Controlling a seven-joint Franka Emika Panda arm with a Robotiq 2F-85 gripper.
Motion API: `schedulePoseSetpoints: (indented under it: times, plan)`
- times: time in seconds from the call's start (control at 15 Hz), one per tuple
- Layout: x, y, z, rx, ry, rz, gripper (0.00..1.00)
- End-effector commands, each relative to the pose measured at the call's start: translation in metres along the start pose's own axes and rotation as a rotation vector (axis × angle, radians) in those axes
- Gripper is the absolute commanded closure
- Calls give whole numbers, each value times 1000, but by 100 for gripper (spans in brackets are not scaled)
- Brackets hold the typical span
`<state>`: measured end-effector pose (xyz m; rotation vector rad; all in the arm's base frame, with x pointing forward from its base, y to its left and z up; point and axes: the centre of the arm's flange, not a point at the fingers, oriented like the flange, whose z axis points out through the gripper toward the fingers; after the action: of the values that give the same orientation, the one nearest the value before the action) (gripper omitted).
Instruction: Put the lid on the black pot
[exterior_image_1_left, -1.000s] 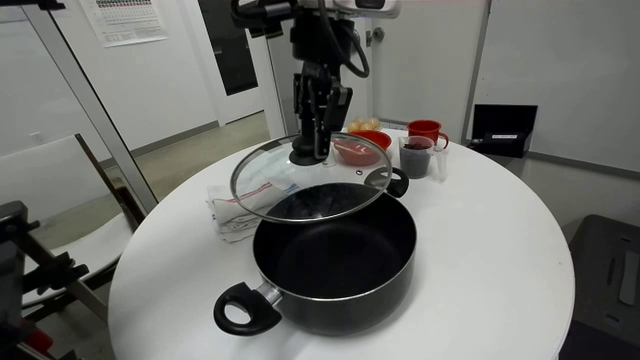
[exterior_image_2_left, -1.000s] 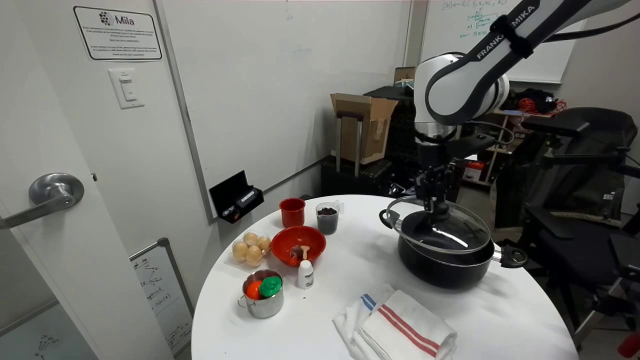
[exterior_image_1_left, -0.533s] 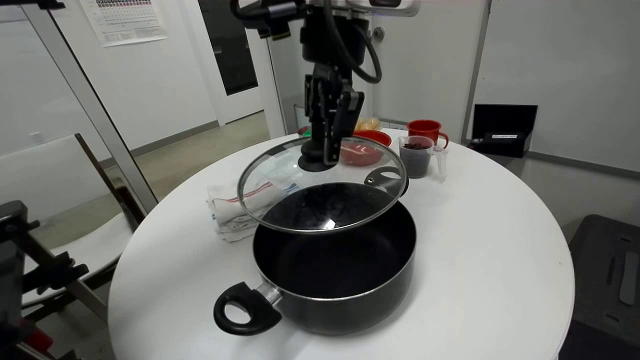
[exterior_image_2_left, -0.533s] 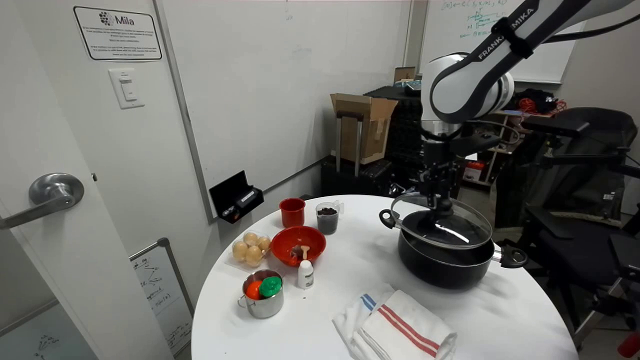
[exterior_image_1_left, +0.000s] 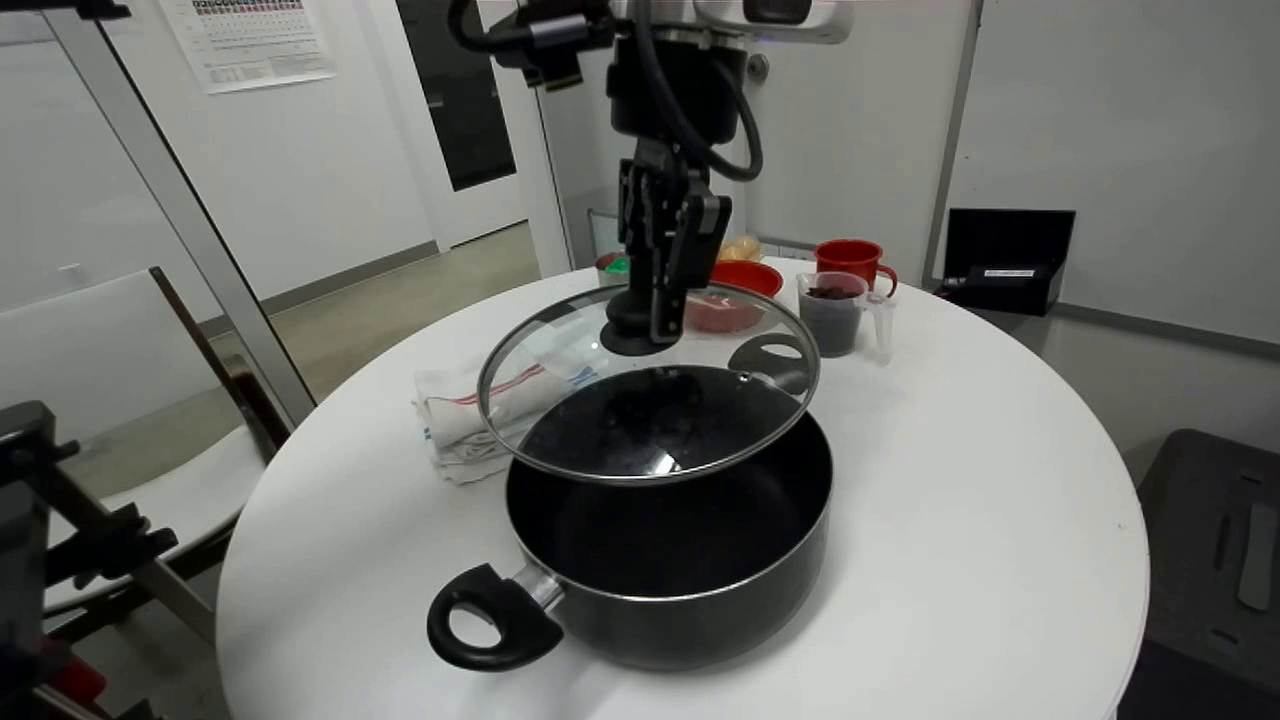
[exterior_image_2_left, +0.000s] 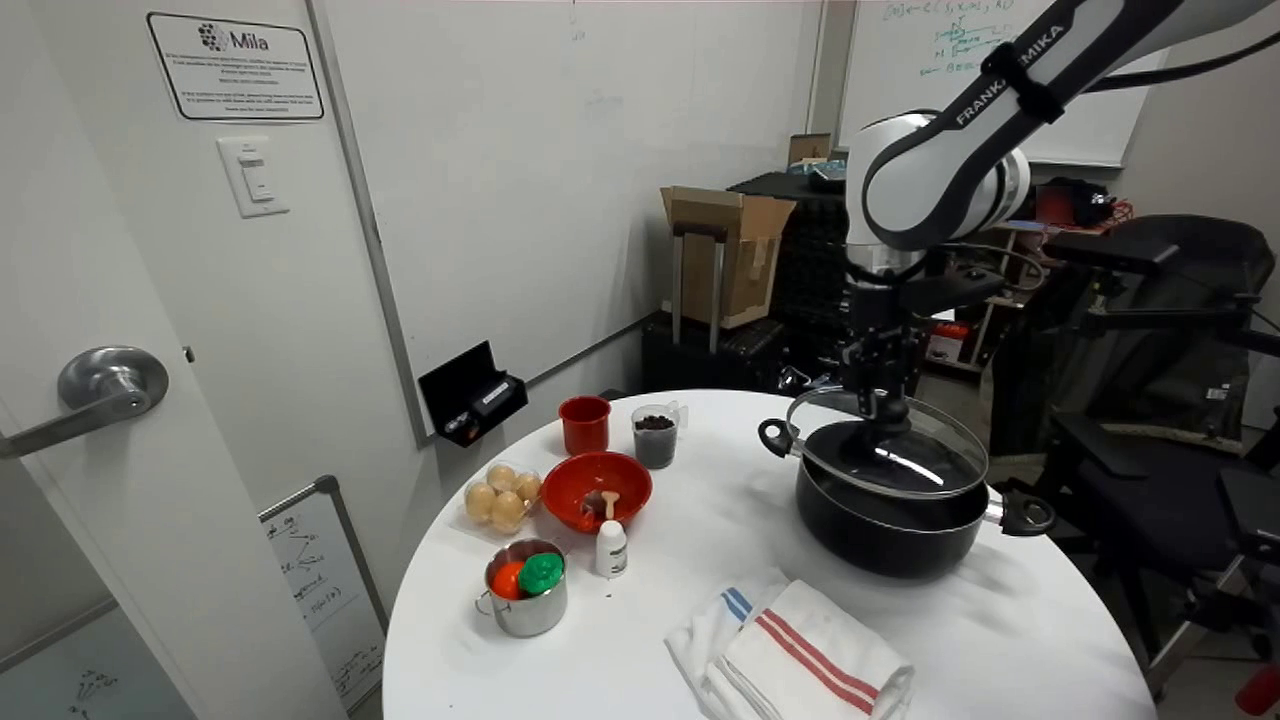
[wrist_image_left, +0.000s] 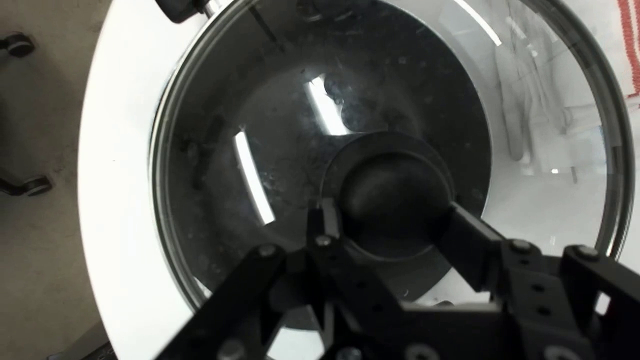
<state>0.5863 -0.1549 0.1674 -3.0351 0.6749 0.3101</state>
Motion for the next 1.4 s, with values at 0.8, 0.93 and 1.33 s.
schedulePoseSetpoints:
  times: [0.8, 0.93, 1.33]
  plan:
    - [10, 31, 15, 22, -25, 124, 75]
    - [11, 31, 20, 17, -32, 127, 75]
    - [12, 34, 29, 8, -41, 150, 75]
